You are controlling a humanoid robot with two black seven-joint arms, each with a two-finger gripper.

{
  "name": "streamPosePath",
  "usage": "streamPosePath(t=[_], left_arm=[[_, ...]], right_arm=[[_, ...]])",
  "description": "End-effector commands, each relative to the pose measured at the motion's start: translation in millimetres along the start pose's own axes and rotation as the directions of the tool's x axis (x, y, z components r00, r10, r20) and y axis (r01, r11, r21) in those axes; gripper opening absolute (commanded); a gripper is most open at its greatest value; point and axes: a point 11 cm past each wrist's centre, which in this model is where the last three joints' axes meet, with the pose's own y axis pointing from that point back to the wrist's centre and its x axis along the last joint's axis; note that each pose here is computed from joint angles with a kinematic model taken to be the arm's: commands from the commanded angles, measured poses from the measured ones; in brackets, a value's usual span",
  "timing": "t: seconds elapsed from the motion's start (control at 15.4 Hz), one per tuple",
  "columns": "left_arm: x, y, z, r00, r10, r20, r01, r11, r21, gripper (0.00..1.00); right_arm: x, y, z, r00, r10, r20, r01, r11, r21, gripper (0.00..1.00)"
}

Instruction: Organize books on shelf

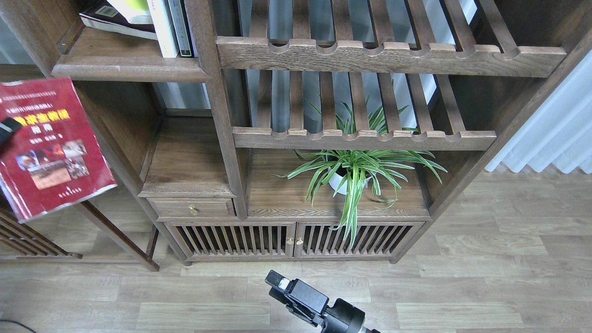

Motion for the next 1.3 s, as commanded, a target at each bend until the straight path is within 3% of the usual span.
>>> streamPosePath(t=[0.0,0.78,1.23], left_arm=[[-23.4,-18.3,39.5,0.995,-0.064,0.083,0.068,0.997,-0.045,0.02],[-102.1,-57.8,116.0,0.931,-0.226,0.287,0.25,0.967,-0.05,0.02],[-124.9,-69.0,144.8,0.86,-0.204,0.469,0.251,0.967,-0.04,0.02]], right_arm=[[0.6,0.1,-0.8,1.0,0.002,0.0,-0.002,1.0,0.002,0.98],[0.8,0.4,-0.2,1.0,0.003,0.001,-0.003,1.0,0.001,0.98],[0.6,0.1,-0.6,1.0,0.002,-0.001,-0.002,1.0,0.001,0.98]])
